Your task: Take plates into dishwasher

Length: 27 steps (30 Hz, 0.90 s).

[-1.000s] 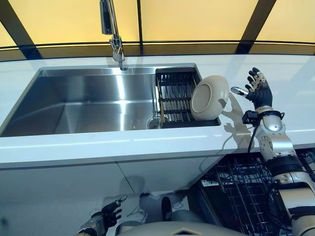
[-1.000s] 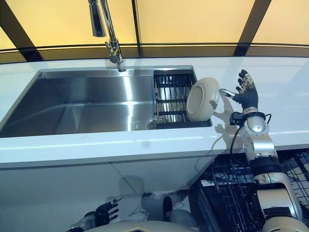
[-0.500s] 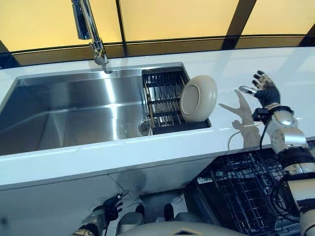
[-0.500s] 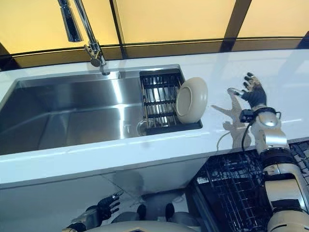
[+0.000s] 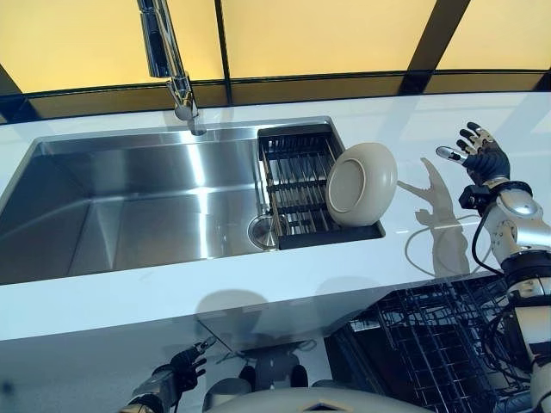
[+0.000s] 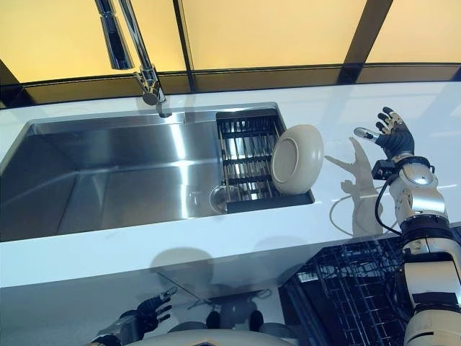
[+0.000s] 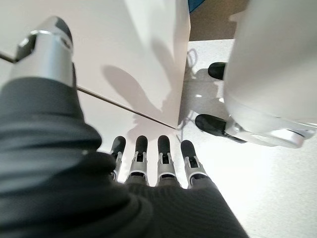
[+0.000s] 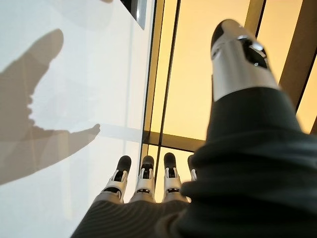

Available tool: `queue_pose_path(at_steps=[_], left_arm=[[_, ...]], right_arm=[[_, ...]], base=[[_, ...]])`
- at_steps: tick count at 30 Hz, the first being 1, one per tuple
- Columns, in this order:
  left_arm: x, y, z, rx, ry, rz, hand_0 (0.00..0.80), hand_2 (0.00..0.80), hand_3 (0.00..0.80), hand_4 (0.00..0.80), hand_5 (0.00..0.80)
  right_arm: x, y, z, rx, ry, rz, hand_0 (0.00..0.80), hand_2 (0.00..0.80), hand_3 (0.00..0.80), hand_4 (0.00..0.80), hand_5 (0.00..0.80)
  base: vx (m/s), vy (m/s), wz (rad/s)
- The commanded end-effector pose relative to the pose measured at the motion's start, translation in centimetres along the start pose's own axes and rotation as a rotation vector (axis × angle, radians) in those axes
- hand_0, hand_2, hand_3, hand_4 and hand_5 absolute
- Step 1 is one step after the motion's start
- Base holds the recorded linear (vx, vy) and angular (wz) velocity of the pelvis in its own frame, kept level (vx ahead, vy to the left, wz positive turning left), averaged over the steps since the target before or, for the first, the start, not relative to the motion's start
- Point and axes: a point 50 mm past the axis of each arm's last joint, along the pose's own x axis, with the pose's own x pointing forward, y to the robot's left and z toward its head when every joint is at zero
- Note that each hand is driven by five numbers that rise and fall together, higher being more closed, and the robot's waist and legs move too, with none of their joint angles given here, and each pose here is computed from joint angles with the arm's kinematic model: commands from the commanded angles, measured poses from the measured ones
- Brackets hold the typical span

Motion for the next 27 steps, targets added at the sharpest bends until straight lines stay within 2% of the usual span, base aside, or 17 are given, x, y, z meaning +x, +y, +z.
queue_pose_path(at_steps=[1, 27], left_arm=[[0.0, 0.5, 0.8, 0.049, -0.007, 0.004, 0.000, 0.000, 0.000, 0.000, 0.000], [-0.2, 0.9, 0.2, 0.015, -0.016, 0.005, 0.000, 0.000, 0.000, 0.000, 0.000]], right_arm=[[1.2, 0.1, 3.5, 0.054, -0.102, 0.001, 0.000, 0.000, 0.000, 0.000, 0.000], [1.2, 5.1, -1.4, 0.158, 0.026, 0.120, 0.000, 0.000, 0.000, 0.000, 0.000]], base=[[0.014, -0.013, -0.05], [0.009, -0.003, 0.01]])
